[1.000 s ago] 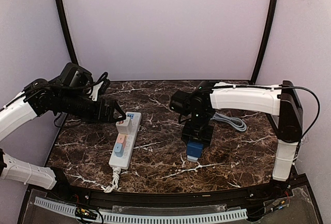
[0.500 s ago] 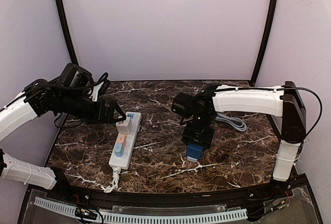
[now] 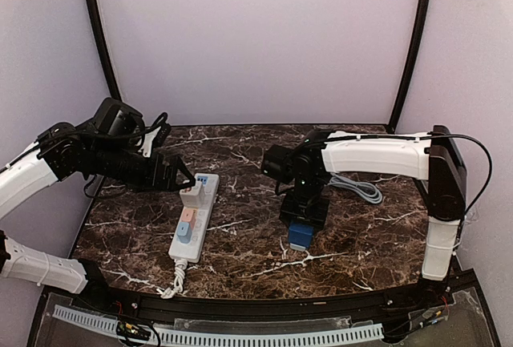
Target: Insert the plug
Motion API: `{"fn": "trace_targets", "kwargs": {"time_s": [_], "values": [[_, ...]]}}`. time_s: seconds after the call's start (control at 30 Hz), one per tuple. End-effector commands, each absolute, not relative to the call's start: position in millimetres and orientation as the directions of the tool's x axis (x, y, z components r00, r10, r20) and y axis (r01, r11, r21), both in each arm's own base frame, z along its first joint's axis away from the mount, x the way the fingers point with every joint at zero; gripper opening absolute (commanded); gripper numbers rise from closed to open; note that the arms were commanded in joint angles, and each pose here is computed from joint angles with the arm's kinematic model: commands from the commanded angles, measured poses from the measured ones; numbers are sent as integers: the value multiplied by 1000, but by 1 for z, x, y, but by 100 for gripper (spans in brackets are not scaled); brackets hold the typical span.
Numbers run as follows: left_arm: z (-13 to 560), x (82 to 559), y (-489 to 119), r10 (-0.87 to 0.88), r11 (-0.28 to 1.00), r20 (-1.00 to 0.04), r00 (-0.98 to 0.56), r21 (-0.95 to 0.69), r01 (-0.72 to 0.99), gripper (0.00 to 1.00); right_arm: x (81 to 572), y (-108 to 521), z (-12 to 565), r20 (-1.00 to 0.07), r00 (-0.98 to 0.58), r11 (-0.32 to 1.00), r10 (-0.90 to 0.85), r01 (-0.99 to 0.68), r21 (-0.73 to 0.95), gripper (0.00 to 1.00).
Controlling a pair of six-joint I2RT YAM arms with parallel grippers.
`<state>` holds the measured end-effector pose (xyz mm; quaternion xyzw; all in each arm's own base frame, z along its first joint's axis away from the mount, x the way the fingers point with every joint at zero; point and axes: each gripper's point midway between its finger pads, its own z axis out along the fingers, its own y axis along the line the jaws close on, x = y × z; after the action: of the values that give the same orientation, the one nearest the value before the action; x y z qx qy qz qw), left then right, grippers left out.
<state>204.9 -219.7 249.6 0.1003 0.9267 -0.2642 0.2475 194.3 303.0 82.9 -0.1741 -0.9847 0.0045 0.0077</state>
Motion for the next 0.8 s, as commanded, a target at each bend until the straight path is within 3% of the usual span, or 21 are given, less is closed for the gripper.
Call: {"fn": "trace_targets", "kwargs": {"time_s": [0.0, 0.77], "values": [[248, 205, -216, 61, 843, -519, -853, -431, 322, 99, 175, 310, 39, 101, -950, 954, 294, 286, -86, 0], [248, 206, -215, 56, 848, -521, -852, -425, 316, 99, 155, 305, -9, 169, -953, 967, 251, 241, -80, 0]]}}
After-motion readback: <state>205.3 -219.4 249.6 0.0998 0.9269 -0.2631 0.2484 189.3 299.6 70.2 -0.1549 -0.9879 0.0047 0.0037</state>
